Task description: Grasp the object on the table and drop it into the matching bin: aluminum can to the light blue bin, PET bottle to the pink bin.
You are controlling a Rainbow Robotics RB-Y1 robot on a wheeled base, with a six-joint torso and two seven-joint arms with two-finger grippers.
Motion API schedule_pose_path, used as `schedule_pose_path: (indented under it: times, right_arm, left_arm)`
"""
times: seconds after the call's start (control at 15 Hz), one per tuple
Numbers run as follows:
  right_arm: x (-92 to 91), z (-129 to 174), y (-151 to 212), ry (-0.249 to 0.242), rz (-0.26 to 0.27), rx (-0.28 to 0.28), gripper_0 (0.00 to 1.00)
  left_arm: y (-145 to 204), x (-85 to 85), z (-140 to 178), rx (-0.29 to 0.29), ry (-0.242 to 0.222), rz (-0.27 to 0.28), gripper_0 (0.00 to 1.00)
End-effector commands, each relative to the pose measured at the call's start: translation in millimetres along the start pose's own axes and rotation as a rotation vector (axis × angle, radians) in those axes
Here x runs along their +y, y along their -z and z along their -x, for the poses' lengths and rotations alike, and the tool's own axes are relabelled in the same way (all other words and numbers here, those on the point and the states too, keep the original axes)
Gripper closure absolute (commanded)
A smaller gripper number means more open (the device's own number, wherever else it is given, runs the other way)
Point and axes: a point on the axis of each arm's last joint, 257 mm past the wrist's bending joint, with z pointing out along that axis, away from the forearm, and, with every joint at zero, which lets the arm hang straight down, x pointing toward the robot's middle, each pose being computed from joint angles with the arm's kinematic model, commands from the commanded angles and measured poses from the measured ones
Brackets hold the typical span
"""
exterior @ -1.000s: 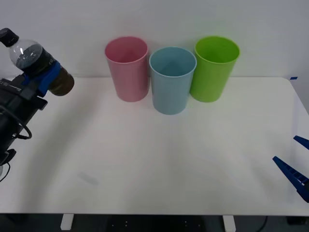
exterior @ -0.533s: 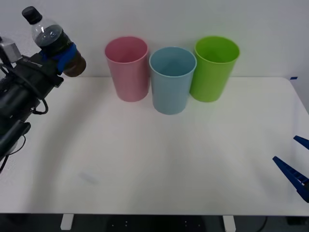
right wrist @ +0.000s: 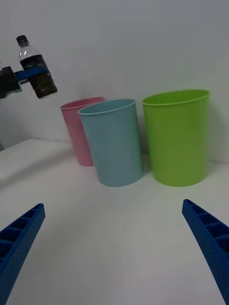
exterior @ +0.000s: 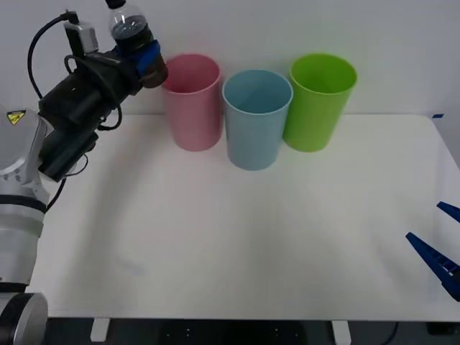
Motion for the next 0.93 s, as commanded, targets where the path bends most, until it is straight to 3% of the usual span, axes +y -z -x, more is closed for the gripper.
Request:
schedule_pose_path:
  times: [0.07, 0.6, 0.93]
  right_arm:
    - [0.0, 0.0, 0.0, 0.000, 0.000, 0.000, 0.00]
    - [0.0, 0.0, 0.0, 0.000, 0.000, 0.000, 0.00]
    - [0.0, 0.0, 0.0, 0.000, 0.000, 0.000, 0.00]
  left_arm:
    - [-34.3, -5.1, -3.0, 0.027, -0.010, 0.011, 1.00]
    - [-89.8, -16.1, -14.1, 0.079, -0.092, 0.111, 1.00]
    - [-97.1, -28.3, -18.5, 0.082, -0.120, 0.116, 1.00]
